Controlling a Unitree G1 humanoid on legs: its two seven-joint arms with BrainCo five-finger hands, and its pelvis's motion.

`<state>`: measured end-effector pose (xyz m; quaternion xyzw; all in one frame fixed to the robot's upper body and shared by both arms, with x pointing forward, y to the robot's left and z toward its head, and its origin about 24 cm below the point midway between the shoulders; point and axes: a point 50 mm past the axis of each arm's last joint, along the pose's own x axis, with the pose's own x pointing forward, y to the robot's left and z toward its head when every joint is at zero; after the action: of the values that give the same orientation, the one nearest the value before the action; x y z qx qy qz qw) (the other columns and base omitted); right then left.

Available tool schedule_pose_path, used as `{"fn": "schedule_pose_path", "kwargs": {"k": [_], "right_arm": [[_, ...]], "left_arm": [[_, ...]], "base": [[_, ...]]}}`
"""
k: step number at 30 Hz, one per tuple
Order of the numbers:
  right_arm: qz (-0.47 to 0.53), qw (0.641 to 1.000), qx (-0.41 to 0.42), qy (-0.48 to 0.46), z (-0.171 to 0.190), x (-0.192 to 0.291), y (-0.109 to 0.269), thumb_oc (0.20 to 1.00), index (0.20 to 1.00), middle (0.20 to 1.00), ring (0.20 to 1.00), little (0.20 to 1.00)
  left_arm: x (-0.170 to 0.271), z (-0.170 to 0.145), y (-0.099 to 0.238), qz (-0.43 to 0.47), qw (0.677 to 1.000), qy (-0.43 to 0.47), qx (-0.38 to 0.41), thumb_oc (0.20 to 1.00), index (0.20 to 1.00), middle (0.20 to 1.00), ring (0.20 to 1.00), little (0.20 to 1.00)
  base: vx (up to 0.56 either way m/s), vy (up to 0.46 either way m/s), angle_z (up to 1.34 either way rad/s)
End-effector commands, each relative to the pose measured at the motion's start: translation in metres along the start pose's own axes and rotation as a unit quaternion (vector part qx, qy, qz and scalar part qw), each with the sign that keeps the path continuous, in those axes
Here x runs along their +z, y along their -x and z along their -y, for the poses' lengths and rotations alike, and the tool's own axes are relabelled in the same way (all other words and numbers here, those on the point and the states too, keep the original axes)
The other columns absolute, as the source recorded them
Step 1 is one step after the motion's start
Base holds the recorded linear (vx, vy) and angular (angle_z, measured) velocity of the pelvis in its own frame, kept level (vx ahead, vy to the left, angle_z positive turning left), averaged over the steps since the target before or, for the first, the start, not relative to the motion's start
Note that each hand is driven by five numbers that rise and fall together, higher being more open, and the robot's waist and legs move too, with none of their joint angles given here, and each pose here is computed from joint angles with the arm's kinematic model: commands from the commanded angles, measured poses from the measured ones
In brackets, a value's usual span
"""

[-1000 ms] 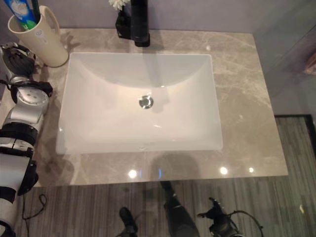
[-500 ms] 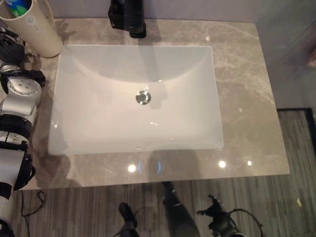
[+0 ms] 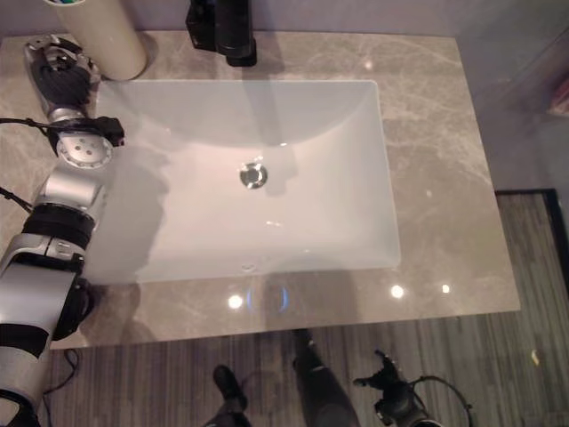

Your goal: Put brush and paste in cup on sink, flatten towel.

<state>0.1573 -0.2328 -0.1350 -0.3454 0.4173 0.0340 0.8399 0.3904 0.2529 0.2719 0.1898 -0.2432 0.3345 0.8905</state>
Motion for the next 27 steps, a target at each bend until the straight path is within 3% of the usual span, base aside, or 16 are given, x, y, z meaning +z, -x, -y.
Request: {"fn": "schedule_pose_path", "kwargs": {"k": [1,13,15,27], "right_arm": [[-0.001,1.0,-0.015,-0.003,0.004,-0.005,0.001,1.0,1.0,1.0,1.0,1.0],[0.002,1.0,-0.017,-0.002,0.006,-0.004,0.001,1.0,1.0,1.0,1.0,1.0],[-0.002,1.0,-0.018,-0.003,0.008,-0.006,0.001,1.0,1.0,1.0,1.0,1.0],[-0.011,1.0,-0.022,-0.005,0.012,-0.01,0.001,1.0,1.0,1.0,1.0,1.0]], "left_arm": [[-0.032,0.008,0.014,-0.052,0.998,-0.037,-0.027,0.2,0.2,0.2,0.2,0.2],[-0.032,0.0,0.007,-0.046,0.996,-0.066,-0.035,0.2,0.2,0.2,0.2,0.2],[-0.029,0.013,0.015,-0.033,0.995,-0.05,-0.076,0.2,0.2,0.2,0.2,0.2],[-0.022,0.036,0.031,-0.011,0.99,-0.03,-0.135,0.2,0.2,0.2,0.2,0.2]], "base": [[0.02,0.005,-0.05],[0.0,-0.002,0.0],[0.0,0.0,0.0],[0.0,0.002,0.0]]}}
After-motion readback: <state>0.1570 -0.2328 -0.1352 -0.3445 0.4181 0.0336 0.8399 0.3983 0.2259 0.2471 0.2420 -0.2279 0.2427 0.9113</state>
